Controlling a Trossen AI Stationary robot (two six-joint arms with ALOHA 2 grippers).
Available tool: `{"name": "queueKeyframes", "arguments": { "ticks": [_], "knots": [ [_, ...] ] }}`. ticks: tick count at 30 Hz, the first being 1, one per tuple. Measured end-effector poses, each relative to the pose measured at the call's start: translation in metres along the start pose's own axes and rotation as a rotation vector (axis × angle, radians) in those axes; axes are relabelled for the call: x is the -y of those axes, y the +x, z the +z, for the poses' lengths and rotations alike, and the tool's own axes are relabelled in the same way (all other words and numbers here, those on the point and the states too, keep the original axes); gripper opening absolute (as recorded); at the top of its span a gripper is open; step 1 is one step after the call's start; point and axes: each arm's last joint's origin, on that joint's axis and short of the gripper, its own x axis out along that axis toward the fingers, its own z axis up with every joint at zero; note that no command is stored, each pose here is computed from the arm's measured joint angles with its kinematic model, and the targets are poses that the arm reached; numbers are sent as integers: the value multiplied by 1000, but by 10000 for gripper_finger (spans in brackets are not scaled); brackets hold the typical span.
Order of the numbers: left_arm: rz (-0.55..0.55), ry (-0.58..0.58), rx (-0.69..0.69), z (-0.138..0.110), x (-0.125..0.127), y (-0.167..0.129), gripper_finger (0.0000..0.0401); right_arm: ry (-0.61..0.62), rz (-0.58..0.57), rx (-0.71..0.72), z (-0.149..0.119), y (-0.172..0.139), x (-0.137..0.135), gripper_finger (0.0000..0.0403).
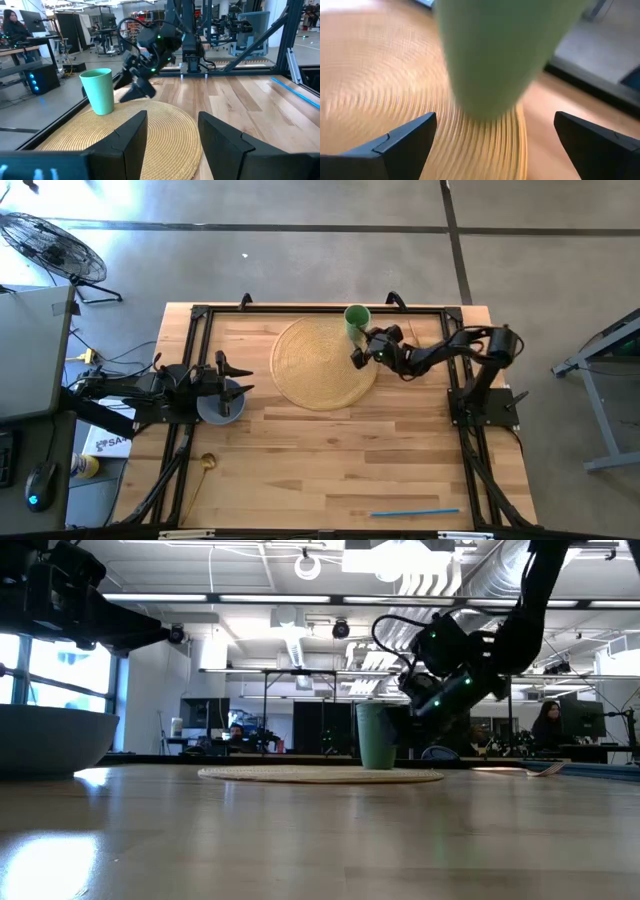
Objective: Pick & Place Utensil
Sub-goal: Put the blue straw into the green cup on the brown mat
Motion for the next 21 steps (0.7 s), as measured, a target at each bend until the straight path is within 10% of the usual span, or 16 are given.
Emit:
{"name": "queueKeyframes", "arguments": {
  "ticks": [21],
  "knots": [
    [0,0,1,0,0,0,172,-105,577,-505,-29,-209,-77,319]
  ]
}}
